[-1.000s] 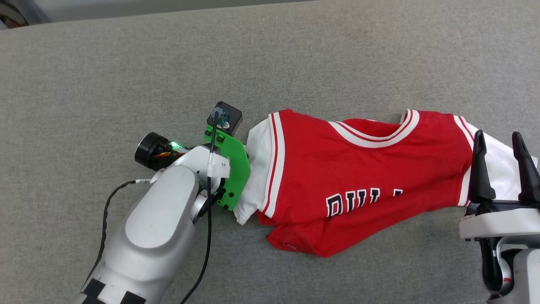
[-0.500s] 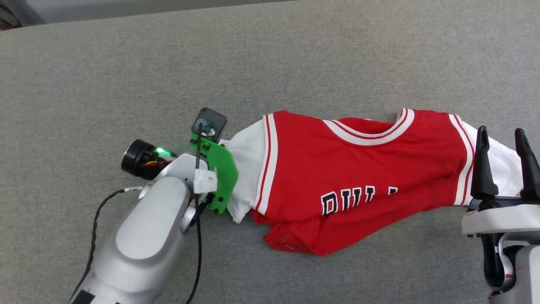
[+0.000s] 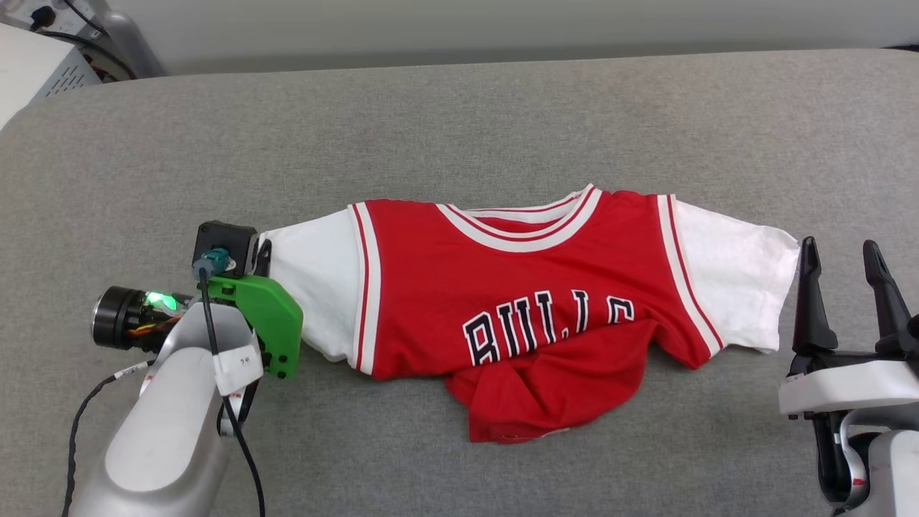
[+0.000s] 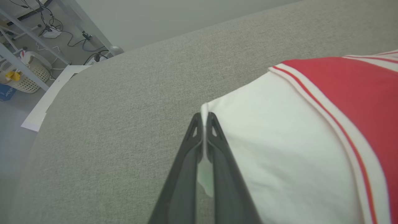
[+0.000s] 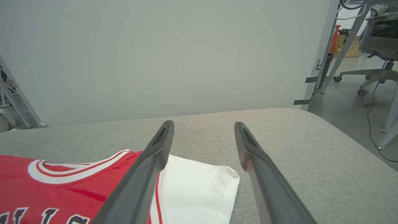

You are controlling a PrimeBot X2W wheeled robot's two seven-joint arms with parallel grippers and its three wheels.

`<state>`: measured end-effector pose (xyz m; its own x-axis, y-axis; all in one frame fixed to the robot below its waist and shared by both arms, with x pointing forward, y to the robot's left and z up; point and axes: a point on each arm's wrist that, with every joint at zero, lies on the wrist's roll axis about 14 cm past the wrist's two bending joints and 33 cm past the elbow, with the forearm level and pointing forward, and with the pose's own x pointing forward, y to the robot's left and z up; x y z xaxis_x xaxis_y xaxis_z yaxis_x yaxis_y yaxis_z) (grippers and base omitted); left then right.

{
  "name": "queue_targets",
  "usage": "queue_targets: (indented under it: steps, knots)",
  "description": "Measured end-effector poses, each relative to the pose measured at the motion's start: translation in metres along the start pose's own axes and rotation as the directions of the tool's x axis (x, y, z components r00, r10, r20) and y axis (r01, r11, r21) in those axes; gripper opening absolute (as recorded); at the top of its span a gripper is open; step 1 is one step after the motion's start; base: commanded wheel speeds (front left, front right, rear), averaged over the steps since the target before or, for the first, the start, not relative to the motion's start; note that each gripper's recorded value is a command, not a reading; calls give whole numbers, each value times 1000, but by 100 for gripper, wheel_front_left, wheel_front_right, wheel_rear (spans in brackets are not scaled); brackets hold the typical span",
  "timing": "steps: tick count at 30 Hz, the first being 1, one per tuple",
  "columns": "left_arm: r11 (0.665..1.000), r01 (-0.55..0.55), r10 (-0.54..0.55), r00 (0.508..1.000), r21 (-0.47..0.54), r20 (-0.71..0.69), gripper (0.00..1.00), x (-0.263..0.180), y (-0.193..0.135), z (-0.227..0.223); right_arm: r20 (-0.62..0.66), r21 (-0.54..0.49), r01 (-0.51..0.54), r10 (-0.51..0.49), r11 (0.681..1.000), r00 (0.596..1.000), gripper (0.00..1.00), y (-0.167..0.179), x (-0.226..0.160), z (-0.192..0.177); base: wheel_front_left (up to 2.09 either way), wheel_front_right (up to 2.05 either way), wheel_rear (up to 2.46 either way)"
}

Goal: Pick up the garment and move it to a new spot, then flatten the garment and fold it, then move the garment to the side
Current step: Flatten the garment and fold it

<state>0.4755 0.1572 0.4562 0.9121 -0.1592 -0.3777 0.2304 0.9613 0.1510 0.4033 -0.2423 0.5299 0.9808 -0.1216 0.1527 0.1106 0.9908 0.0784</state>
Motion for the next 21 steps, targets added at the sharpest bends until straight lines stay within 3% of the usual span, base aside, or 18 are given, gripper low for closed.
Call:
queue_targets:
  steps: [5,6,7,14,21]
  knots:
    - [999,-8,7,1000,45,21,0,-7,6,-15,-23,5,-38,38,999,999,100,14,3,-9,0,0,0]
    - [999,-18,17,1000,40,26,36,-7,8,-19,-29,5,-43,43,999,999,100,16,3,-11,0,0,0]
    - [999,-27,26,999,35,35,100,-8,10,-20,-32,6,-45,46,999,998,100,17,3,-12,0,0,0]
    - [997,-80,80,987,-8,137,100,-16,17,-15,-17,-1,-60,60,998,998,100,21,3,-6,0,0,0]
    - [992,-118,124,930,-37,345,100,-42,29,30,16,2,-77,77,997,997,100,27,-3,10,0,0,0]
